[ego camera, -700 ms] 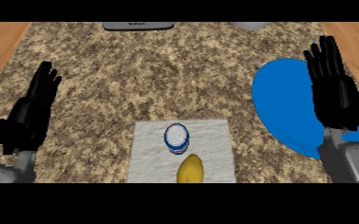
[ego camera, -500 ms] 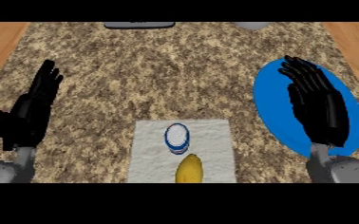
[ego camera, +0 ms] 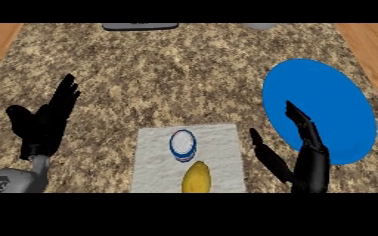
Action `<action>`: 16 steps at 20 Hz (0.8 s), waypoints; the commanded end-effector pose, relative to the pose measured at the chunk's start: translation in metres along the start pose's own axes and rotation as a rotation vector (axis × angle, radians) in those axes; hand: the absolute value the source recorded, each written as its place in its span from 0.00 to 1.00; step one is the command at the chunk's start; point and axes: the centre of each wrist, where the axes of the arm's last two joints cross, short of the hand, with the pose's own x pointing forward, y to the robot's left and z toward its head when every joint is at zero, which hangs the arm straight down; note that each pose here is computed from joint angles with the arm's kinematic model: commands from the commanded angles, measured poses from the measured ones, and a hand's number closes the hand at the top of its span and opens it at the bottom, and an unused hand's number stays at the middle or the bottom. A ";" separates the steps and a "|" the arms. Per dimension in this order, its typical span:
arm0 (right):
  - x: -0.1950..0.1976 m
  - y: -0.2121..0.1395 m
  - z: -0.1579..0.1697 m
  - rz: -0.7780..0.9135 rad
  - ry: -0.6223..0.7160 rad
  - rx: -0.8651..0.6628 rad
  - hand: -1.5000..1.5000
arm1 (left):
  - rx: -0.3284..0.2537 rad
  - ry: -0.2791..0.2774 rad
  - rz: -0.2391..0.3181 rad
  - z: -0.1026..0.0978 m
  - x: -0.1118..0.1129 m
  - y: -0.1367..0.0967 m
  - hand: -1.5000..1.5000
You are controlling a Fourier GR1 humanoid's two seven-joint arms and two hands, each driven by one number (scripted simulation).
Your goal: Pick the can from the placemat and place it in the plate
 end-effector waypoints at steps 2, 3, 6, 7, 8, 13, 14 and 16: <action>-0.010 0.035 0.092 0.095 0.000 0.064 0.00 | -0.041 0.013 0.010 -0.006 -0.002 -0.009 0.50; -0.002 0.030 0.104 0.139 -0.012 0.074 0.00 | -0.043 0.022 0.001 -0.005 0.002 -0.023 0.50; -0.007 0.032 0.118 0.243 0.042 0.115 0.00 | -0.046 0.007 0.016 -0.004 -0.009 -0.017 0.50; 0.000 0.041 0.087 0.260 0.050 0.115 0.00 | -0.048 0.031 0.000 -0.004 -0.018 0.006 0.50; 0.002 0.027 0.107 0.293 0.078 0.172 0.00 | -0.056 0.030 0.009 -0.003 -0.006 -0.011 0.50; 0.038 0.040 0.096 0.391 0.098 0.182 0.00 | -0.038 0.015 -0.001 -0.008 -0.020 -0.013 0.50; 0.046 0.045 0.098 0.381 0.125 0.195 0.00 | -0.074 0.014 0.009 -0.016 0.016 0.003 0.50; 0.060 0.043 0.089 0.432 0.151 0.233 0.00 | -0.063 0.006 -0.006 -0.017 -0.002 -0.006 0.50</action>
